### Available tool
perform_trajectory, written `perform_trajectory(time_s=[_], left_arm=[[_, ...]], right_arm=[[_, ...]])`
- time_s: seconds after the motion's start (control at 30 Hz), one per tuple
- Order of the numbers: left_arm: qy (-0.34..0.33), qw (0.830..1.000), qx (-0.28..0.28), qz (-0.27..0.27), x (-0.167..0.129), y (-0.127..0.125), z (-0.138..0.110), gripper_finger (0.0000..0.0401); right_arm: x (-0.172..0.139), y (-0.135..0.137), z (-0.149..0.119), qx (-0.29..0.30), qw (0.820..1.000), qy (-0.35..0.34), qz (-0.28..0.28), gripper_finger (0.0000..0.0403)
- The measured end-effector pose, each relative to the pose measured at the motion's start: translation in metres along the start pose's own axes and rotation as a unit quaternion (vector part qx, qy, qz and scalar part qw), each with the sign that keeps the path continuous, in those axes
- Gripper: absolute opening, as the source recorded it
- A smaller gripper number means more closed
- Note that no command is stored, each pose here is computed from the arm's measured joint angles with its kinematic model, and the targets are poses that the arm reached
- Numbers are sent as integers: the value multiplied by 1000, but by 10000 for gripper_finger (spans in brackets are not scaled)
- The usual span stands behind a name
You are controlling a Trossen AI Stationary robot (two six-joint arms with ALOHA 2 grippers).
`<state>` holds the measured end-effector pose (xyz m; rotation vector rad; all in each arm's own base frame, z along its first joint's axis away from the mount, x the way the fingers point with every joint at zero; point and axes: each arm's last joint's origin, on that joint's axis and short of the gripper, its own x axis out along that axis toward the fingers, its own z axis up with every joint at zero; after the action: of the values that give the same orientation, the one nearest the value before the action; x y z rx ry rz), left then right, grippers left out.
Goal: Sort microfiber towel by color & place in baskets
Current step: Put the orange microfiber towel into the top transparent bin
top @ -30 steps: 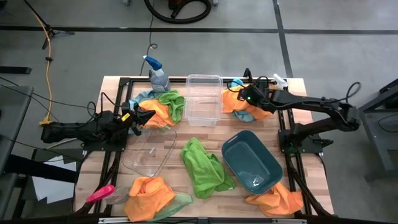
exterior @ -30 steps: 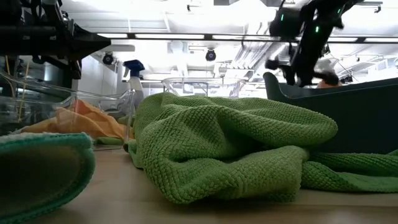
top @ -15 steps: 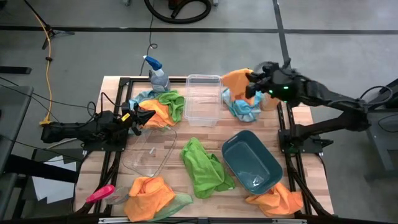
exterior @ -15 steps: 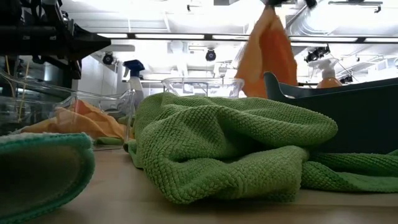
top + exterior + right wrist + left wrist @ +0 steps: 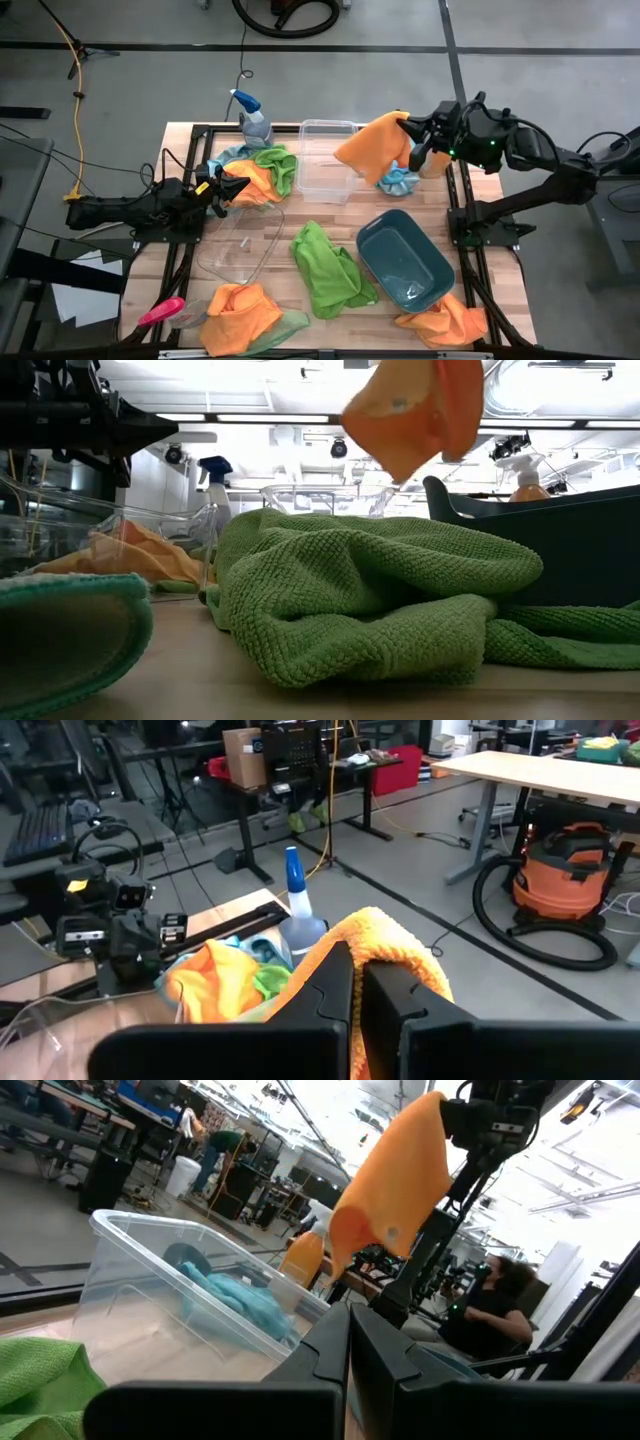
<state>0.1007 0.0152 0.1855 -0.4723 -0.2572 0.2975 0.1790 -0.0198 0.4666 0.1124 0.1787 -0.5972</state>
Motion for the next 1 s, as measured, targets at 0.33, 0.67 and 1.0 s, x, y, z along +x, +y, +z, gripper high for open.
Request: perform_trajectory(time_s=[0.33,0.67,1.0], left_arm=[[0,1000,0,0,0,0,0,1],[0,1000,0,0,0,0,0,1],[0,1000,0,0,0,0,0,1]], right_arm=[[9,8,9,12,999,-43,29,0],[65,34,12,-81,992,-94,31,0],[131,19,-10,-81,996,-29,25,0]])
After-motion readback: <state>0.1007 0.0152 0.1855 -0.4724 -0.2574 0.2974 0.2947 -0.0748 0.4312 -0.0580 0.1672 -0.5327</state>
